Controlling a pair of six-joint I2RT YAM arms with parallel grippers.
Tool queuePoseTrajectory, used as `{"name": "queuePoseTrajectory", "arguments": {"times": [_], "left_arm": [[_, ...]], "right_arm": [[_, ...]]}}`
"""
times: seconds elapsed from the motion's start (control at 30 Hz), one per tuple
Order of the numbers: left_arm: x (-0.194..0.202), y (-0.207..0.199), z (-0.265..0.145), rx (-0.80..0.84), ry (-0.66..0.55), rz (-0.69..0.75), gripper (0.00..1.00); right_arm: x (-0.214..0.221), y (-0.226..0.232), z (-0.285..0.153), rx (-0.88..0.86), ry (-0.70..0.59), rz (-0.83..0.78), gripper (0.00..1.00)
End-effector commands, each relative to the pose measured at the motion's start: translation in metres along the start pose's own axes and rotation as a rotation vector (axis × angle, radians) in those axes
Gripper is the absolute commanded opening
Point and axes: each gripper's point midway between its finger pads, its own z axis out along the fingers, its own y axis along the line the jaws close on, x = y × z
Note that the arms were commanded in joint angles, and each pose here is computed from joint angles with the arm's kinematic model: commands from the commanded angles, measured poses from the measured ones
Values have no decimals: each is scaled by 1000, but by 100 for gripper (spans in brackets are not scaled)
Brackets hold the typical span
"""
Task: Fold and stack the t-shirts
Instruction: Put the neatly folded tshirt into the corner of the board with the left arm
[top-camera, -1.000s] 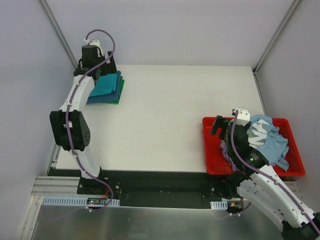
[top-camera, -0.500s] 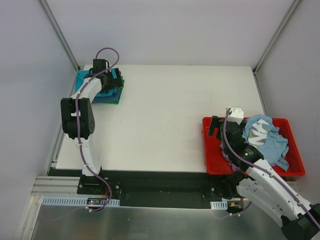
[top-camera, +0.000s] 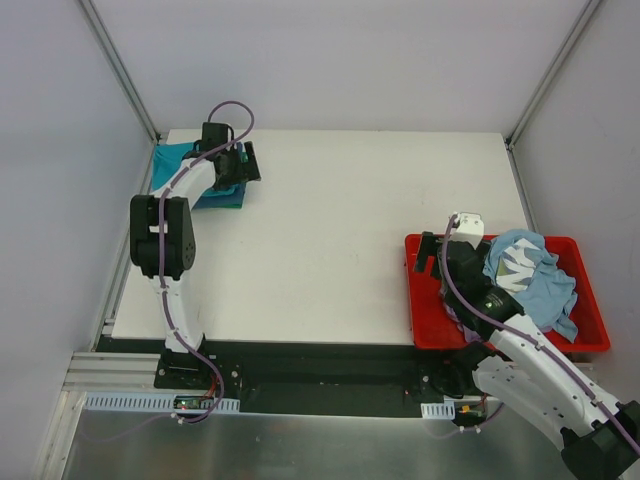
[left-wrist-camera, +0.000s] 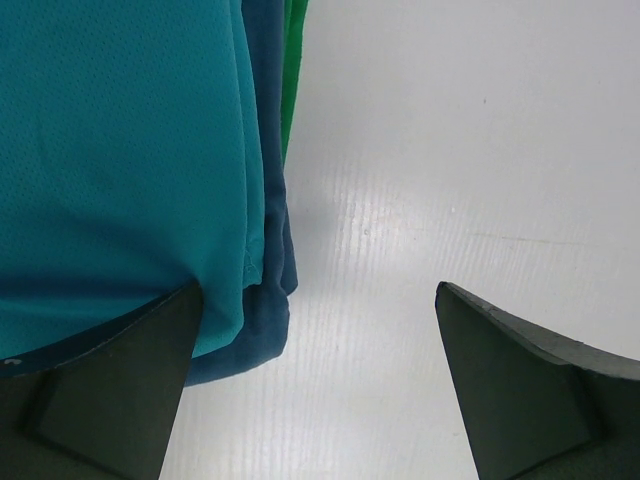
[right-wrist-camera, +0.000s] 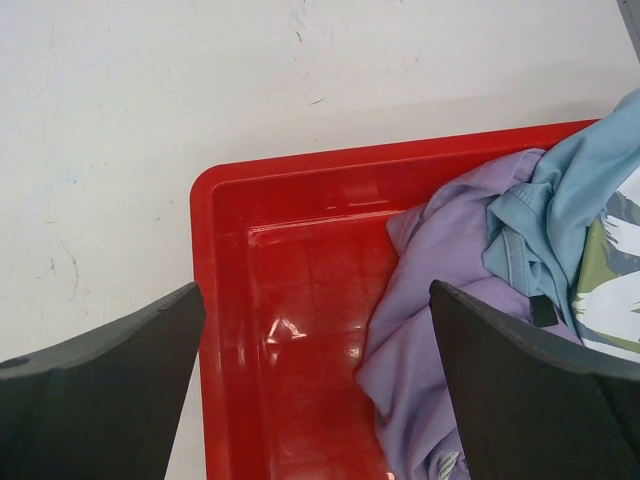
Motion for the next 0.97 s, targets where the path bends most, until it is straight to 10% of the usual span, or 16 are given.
{"name": "queuePoseTrajectory", "arguments": {"times": [0.0,0.43,0.73,0.93], "left_arm": [[-23,-18,-41,12,-84,24,99],[19,-66,-179,129,-195,-13,99],[133,0,-221,-11,-353,-87,99],[130,3,-238,13,-424,-83,99]], "right_arm": [[-18,2,-4,-14,-51,32,96],[-27,-1,-14,-29,-89,116,96],[-27,2,-14,-60,-132,147,96],[-28,13,-14,-123,-142,160,96]]}}
